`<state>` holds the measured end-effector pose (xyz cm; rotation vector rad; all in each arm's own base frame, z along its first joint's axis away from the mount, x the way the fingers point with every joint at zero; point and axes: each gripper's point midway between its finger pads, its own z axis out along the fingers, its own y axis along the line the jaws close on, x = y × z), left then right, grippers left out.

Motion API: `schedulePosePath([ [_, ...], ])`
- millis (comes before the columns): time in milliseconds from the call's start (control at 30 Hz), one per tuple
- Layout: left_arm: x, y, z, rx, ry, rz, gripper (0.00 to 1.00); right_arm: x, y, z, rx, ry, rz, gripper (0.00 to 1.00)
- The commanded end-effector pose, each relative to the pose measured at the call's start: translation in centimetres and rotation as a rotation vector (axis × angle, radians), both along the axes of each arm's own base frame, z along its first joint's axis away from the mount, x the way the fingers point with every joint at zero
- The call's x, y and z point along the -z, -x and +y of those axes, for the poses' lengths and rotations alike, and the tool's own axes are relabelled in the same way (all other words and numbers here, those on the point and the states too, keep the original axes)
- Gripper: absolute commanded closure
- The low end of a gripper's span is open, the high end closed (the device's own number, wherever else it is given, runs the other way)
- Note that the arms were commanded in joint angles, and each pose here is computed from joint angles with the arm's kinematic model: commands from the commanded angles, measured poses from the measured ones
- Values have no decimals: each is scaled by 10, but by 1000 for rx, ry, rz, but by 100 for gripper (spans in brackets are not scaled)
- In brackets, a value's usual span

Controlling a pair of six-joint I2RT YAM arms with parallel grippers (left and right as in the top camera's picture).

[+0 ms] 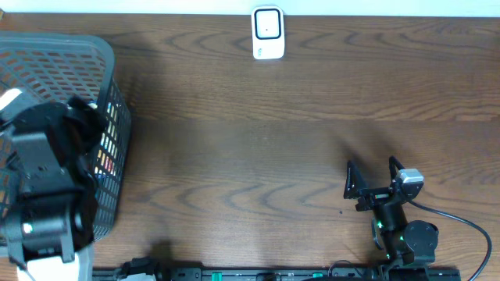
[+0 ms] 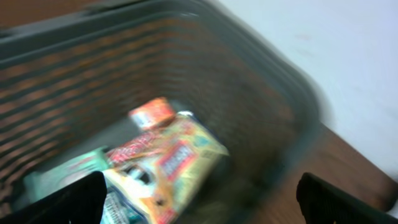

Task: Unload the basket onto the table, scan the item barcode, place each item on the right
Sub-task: 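Reach the left gripper into the basket and grasp the yellow snack bag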

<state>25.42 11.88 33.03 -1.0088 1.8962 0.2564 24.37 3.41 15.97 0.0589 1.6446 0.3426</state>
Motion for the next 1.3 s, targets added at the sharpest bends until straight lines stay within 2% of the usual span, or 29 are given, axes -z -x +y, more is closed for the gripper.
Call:
schedulePosePath([
  [0,18,3,32,-172,97,8,2,1,0,2,-6,-4,2,1],
  [200,77,-14,64,-170,443,55,2,1,0,2,-6,-4,2,1],
  [267,96,-18,75,-139,505,89,2,1,0,2,-6,-4,2,1],
  [533,174,-45,104,10,516,309,2,1,0,2,-6,-4,2,1],
  [867,261,-67,79,171,584,546,1,1,0,2,-6,-4,2,1],
  [900,271,-70,69,199,594,578,6,1,0,2,-6,-4,2,1],
  [933,276,-71,63,218,594,595,16,1,0,2,-6,-4,2,1],
  [967,279,-72,58,237,591,609,39,1,0,2,-6,-4,2,1],
  [1033,281,-73,51,257,581,634,71,1,0,2,-6,-4,2,1],
  [1100,278,-75,48,267,571,635,90,1,0,2,-6,-4,2,1],
  [1133,276,-75,48,267,569,631,92,1,0,2,-6,-4,2,1],
  [1267,260,-69,55,241,529,625,93,1,0,2,-6,-4,2,1],
])
